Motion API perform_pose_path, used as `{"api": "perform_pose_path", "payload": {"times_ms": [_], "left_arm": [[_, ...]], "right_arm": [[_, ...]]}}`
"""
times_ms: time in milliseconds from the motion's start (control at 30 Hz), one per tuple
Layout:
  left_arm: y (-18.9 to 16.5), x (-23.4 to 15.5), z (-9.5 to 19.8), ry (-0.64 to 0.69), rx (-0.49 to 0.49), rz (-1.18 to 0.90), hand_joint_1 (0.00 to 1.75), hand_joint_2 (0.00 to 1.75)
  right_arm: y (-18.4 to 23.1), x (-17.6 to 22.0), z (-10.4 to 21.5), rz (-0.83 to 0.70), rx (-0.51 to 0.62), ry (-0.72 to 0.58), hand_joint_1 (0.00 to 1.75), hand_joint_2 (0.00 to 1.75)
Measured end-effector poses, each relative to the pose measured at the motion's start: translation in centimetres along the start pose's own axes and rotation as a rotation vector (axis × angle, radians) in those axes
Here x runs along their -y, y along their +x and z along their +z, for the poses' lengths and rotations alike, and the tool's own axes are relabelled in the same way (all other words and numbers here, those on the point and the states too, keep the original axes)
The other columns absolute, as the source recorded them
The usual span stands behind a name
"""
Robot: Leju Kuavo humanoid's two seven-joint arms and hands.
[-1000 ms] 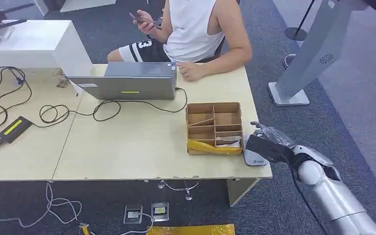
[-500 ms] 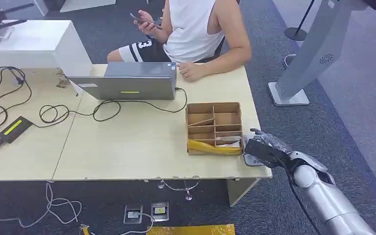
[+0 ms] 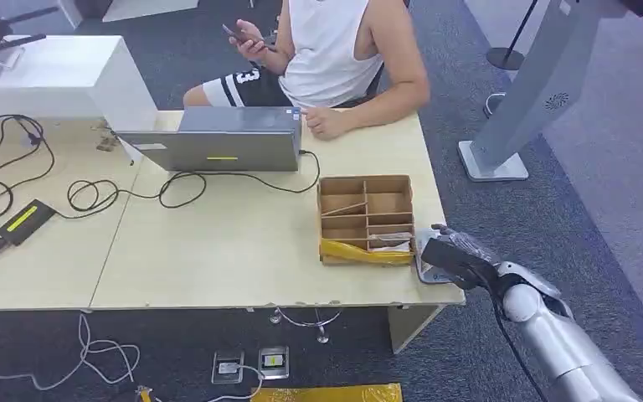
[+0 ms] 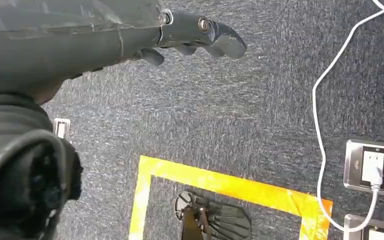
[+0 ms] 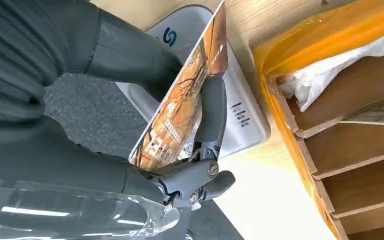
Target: Pass the card to the sensor for recognition and then transmit it.
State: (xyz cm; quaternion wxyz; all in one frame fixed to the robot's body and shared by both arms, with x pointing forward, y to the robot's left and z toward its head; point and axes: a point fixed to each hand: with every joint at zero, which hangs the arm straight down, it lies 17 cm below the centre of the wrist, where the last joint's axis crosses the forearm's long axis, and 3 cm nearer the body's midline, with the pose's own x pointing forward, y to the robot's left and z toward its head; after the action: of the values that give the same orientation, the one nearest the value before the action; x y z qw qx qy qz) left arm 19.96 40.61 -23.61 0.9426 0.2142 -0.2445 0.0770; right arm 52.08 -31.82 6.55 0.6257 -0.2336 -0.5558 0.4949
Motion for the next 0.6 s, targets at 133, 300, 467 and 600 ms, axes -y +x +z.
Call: {"api": "perform_pose_path", "payload": {"times_ms": [133, 300, 467, 600], "left_arm": [[0.0, 0.0, 0.0, 0.000, 0.000, -0.002, 0.00, 0.00], [-0.2, -0.2, 0.0, 0.004, -0.003, -0.008, 0.00, 0.00], [-0.2, -0.2, 0.0, 0.004, -0.003, -0.011, 0.00, 0.00], [-0.3, -0.3, 0.0, 0.005, -0.003, -0.013, 0.00, 0.00]], "right_arm": [[-0.1, -0.1, 0.0, -0.008, -0.003, -0.001, 1.75, 1.75], [-0.1, -0.1, -0.1, -0.024, -0.004, 0.000, 1.75, 1.75], [0.0, 0.0, -0.1, -0.031, -0.001, 0.002, 1.75, 1.75], [0.4, 1.0, -0.4, -0.022, 0.006, -0.010, 1.75, 1.75]]}}
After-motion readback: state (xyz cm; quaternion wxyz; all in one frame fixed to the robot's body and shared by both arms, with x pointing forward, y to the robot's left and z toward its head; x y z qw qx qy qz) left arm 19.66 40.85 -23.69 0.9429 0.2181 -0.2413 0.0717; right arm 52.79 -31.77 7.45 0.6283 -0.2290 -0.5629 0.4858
